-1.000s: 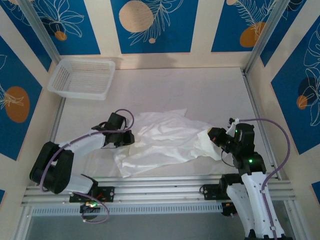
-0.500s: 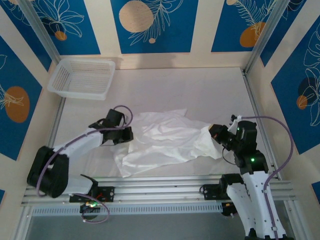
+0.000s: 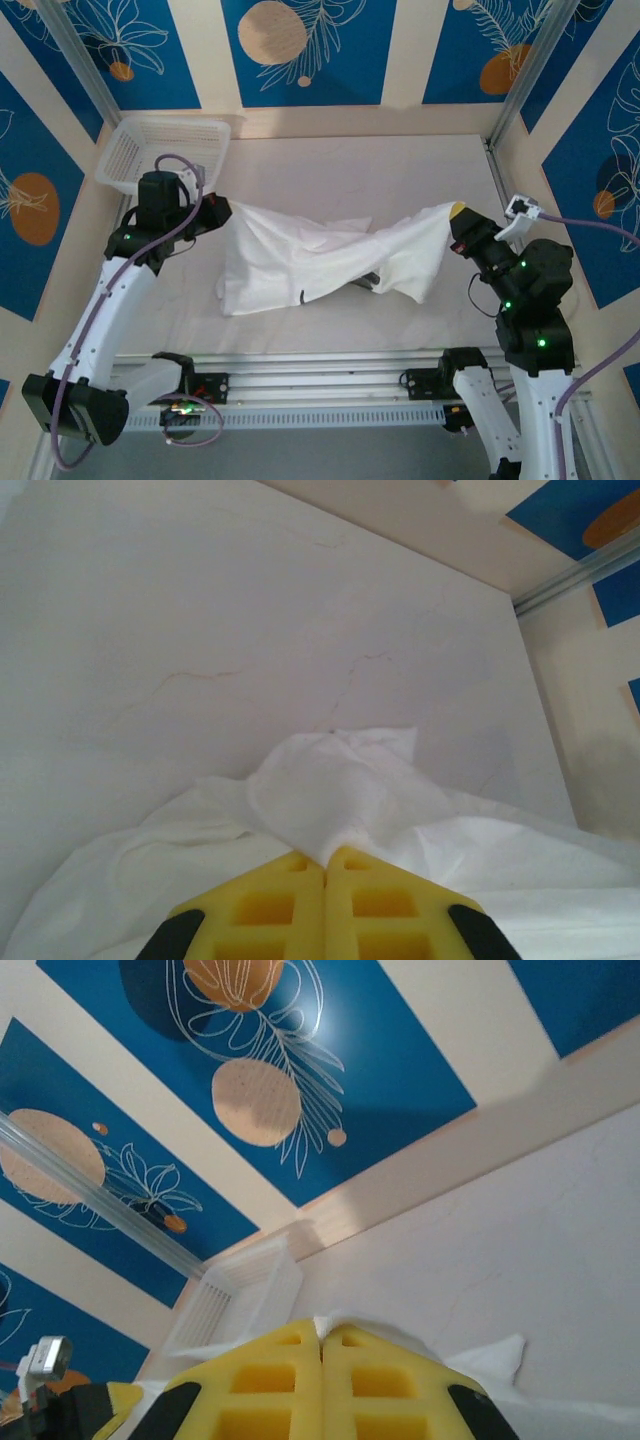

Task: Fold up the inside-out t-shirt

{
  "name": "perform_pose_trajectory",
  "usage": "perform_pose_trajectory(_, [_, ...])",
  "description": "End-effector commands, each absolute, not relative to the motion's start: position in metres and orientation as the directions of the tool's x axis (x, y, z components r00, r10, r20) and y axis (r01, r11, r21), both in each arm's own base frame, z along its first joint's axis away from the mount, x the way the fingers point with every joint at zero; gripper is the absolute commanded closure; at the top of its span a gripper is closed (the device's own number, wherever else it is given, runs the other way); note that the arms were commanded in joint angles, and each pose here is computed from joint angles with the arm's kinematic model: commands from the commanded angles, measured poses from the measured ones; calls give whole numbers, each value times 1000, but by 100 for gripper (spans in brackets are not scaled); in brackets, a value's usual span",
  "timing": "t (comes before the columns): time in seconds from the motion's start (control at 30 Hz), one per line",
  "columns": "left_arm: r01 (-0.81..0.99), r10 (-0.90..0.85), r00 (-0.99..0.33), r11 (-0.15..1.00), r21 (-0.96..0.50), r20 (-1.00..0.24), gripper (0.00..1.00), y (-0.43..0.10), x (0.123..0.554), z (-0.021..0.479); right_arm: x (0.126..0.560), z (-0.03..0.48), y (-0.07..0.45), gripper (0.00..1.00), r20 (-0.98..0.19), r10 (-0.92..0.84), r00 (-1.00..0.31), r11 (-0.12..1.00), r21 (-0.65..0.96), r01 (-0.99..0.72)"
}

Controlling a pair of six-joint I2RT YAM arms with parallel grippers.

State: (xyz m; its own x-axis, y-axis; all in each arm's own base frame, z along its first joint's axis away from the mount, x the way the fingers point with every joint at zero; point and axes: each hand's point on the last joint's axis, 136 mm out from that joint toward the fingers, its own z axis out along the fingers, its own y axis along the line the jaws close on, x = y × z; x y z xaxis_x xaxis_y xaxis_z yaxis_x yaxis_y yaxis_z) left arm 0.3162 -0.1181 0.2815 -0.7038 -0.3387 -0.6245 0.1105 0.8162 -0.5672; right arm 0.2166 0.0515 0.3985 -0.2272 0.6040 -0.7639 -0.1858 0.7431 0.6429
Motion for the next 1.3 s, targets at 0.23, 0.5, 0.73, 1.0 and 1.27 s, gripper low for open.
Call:
perform_pose_trajectory(0.23, [65,-320,-794,801,-595,-517,100,-121,312,234,220,362,32,100,-786,574,-228,799,599,-52])
perform_pose_trajectory(0.5, [86,-289,-847,754,-651,-447,100,-146,362,167,245,312,29,100,-764,555,-330,818,573,50])
perform_pose_trajectory(0.73, [41,-296,-850,789,-613,-437,99,-144,400,122,263,293,29,100,-724,558,-405,813,575,91])
perform_pose_trajectory(1.0, [-2,-256,-864,863,-506,-433,72,-127,406,102,262,294,27,100,-713,569,-410,803,590,88])
perform_pose_trajectory(1.27, [-123,-296,-845,918,-376,-446,69,-87,357,111,265,290,30,100,-691,586,-422,785,614,85])
